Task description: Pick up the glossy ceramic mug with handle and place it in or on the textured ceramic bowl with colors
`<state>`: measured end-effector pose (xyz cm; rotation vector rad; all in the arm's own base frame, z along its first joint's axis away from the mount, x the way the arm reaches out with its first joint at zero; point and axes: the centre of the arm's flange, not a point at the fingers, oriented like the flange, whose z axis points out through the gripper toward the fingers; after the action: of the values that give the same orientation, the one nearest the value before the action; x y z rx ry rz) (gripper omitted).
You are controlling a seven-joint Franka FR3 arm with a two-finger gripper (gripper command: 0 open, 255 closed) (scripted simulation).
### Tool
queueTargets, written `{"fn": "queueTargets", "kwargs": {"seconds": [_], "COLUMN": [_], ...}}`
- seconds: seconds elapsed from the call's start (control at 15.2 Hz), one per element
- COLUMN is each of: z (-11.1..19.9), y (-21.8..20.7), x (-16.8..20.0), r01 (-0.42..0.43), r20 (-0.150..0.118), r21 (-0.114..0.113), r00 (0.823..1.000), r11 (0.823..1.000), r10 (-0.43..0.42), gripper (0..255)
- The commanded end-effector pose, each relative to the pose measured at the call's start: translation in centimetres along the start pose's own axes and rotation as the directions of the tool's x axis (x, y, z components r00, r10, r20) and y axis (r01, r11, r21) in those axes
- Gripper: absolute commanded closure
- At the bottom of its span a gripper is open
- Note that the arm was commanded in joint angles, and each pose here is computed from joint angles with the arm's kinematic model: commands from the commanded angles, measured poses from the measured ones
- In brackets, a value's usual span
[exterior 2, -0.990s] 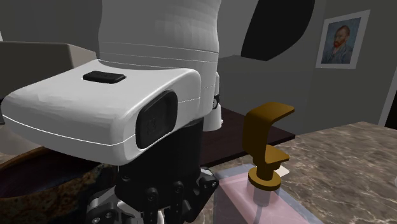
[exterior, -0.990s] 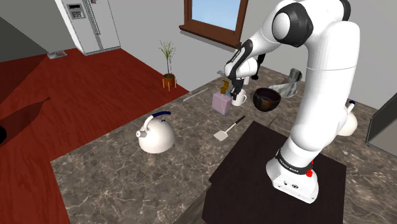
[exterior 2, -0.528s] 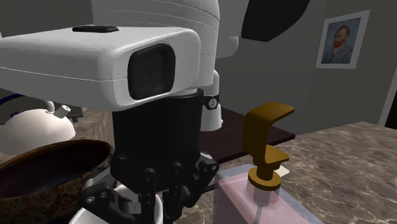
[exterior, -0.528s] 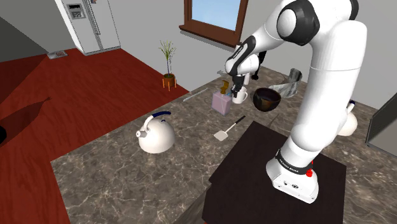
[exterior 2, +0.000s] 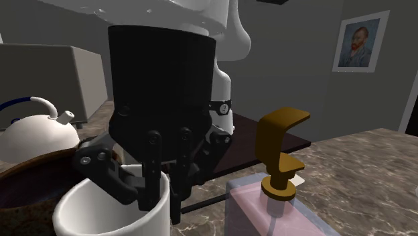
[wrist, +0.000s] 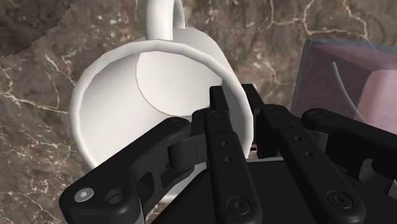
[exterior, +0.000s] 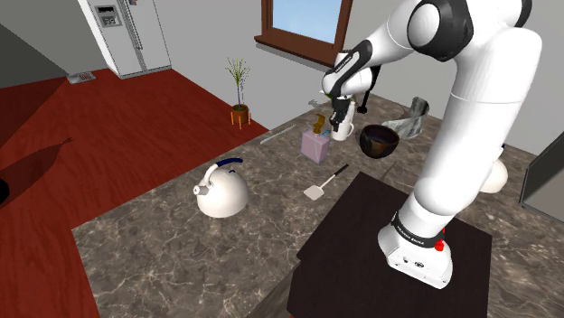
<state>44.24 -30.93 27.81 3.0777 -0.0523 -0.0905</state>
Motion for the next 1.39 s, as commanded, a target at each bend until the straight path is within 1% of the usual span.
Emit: {"fn": "queueTargets", "kwargs": {"seconds": [0.0,1.32], "z": [-1.1,-11.6], "y": [0.1,0.8], "x": [-0.1,-0.7], "r01": [0.000,0.000], "r20": [0.000,0.000], "r21": [0.000,0.000], "r00": [1.000,1.000], "r11": [1.000,1.000], "r10": [0.000,0.000], "gripper": [255,255]}}
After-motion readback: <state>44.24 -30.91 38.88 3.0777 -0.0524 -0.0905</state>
